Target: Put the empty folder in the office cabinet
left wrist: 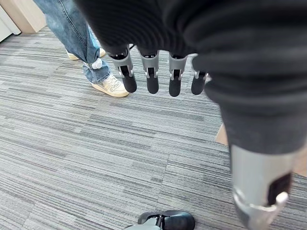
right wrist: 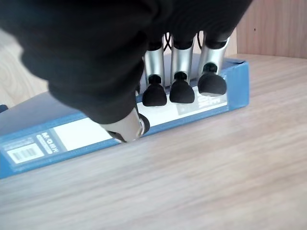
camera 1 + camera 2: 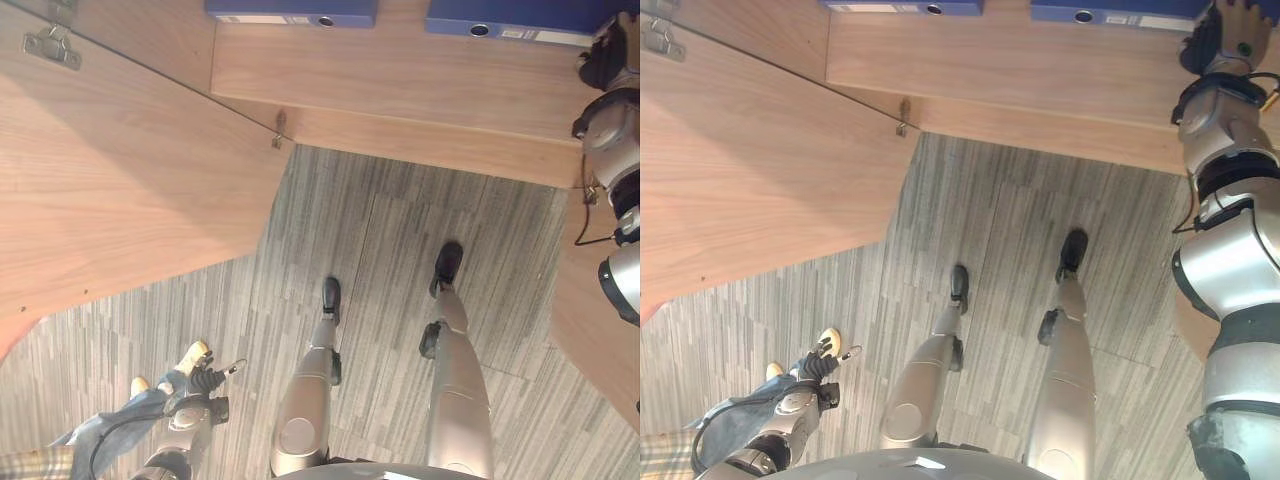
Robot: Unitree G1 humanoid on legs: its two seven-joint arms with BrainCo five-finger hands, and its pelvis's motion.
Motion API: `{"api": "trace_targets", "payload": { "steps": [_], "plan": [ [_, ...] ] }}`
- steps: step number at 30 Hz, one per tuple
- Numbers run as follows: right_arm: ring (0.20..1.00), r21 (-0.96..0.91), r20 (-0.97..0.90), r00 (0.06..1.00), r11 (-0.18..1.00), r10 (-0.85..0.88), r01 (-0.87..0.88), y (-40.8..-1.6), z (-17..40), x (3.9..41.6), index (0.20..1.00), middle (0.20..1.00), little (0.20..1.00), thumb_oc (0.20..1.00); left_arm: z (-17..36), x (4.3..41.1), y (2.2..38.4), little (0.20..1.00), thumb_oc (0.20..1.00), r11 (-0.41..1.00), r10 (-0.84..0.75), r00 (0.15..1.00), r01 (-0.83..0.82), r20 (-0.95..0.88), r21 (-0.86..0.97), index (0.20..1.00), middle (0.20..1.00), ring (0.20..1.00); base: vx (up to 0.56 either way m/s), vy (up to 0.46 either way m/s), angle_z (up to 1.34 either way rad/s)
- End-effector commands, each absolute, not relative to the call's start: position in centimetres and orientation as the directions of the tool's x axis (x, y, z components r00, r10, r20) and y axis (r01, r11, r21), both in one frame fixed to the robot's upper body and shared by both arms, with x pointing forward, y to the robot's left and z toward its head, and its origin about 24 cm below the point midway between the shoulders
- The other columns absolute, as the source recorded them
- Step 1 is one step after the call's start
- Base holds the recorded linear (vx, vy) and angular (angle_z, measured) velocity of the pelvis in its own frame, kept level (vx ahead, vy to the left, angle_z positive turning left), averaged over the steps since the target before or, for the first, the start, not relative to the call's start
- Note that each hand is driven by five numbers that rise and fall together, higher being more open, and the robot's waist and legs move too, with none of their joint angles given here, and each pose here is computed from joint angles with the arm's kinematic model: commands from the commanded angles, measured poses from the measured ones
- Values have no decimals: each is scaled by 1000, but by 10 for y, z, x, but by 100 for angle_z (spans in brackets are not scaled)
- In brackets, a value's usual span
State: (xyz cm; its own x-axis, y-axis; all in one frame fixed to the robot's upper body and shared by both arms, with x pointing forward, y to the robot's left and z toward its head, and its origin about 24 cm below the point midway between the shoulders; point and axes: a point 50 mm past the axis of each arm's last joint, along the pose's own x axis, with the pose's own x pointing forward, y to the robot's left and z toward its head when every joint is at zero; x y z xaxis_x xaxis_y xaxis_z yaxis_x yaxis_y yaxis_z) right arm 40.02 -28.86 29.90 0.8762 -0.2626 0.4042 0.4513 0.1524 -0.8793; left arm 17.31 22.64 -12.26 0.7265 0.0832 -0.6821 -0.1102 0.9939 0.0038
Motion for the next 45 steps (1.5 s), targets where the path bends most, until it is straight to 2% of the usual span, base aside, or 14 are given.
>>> {"api": "trace_targets", "payload": {
  "steps": [1, 13, 19, 20, 21, 23, 25, 29, 31, 32, 33, 35, 39, 45],
  "plan": [
    [200, -862, 474, 832, 40, -288, 505, -300, 330, 391, 200, 200, 200, 200, -116, 181, 237, 1000, 1000, 995, 85, 731, -29, -677, 92, 1000, 1000, 1000, 36, -53, 1],
    [200, -844, 505, 816, 38, -281, 535, -297, 339, 389, 200, 200, 200, 200, -114, 184, 234, 1000, 1000, 996, 75, 744, -31, -664, 78, 1000, 1000, 1000, 4, -4, 1],
    [200, -868, 450, 861, 108, -238, 484, -280, 300, 402, 200, 200, 200, 200, -110, 196, 231, 1000, 1000, 995, 80, 758, -25, -648, 95, 1000, 1000, 1000, -17, 31, 0],
    [382, -869, 438, 872, 145, -219, 473, -273, 287, 405, 382, 382, 382, 382, -107, 201, 234, 1000, 1000, 993, 96, 764, -28, -638, 116, 1000, 1000, 1000, -63, 58, 2],
    [1000, -870, 426, 882, 178, -201, 461, -267, 275, 407, 1000, 1000, 1000, 1000, -106, 204, 234, 1000, 1000, 992, 102, 767, -32, -634, 121, 1000, 1000, 1000, -81, 90, 6],
    [1000, -871, 396, 909, 260, -129, 416, -249, 240, 409, 1000, 1000, 1000, 1000, -104, 208, 238, 1000, 1000, 988, 136, 768, -62, -626, 138, 1000, 1000, 1000, -50, 73, 7],
    [1000, -871, 395, 909, 261, -130, 416, -249, 239, 409, 1000, 1000, 1000, 1000, -104, 207, 238, 1000, 1000, 988, 136, 768, -61, -626, 139, 1000, 1000, 1000, -11, 30, -2],
    [1000, -852, 235, 971, 488, 30, 191, -208, 135, 382, 1000, 1000, 1000, 1000, -103, 209, 243, 1000, 1000, 980, 183, 761, -94, -622, 174, 1000, 1000, 1000, -20, 98, -9],
    [1000, -851, 235, 971, 488, 30, 191, -208, 135, 382, 1000, 1000, 1000, 1000, -103, 209, 244, 1000, 1000, 980, 184, 761, -94, -622, 175, 1000, 1000, 1000, -8, 30, -8],
    [1000, -842, 183, 982, 524, 50, 130, -203, 113, 373, 1000, 1000, 1000, 1000, -102, 210, 245, 1000, 1000, 978, 192, 763, -99, -617, 183, 1000, 1000, 1000, -13, 90, -14],
    [1000, -813, -15, 993, 576, 117, -81, -185, 44, 339, 1000, 1000, 1000, 1000, -104, 209, 241, 1000, 1000, 978, 187, 761, -87, -621, 189, 1000, 1000, 1000, -13, 90, -14],
    [1000, -813, -16, 993, 576, 118, -82, -185, 44, 338, 1000, 1000, 1000, 1000, -104, 209, 241, 1000, 1000, 978, 188, 760, -87, -622, 190, 1000, 1000, 1000, 0, 57, -4],
    [1000, -716, -371, 906, 558, 204, -419, -177, -46, 266, 1000, 1000, 1000, 1000, -108, 199, 247, 1000, 1000, 974, 182, 747, -49, -639, 221, 1000, 1000, 1000, -52, 153, 0],
    [1000, -598, -561, 807, 584, 184, -549, -186, -89, 212, 1000, 1000, 1000, 1000, -111, 186, 249, 1000, 1000, 972, 157, 742, -1, -651, 233, 1000, 1000, 1000, -62, 146, 2]
  ]
}}
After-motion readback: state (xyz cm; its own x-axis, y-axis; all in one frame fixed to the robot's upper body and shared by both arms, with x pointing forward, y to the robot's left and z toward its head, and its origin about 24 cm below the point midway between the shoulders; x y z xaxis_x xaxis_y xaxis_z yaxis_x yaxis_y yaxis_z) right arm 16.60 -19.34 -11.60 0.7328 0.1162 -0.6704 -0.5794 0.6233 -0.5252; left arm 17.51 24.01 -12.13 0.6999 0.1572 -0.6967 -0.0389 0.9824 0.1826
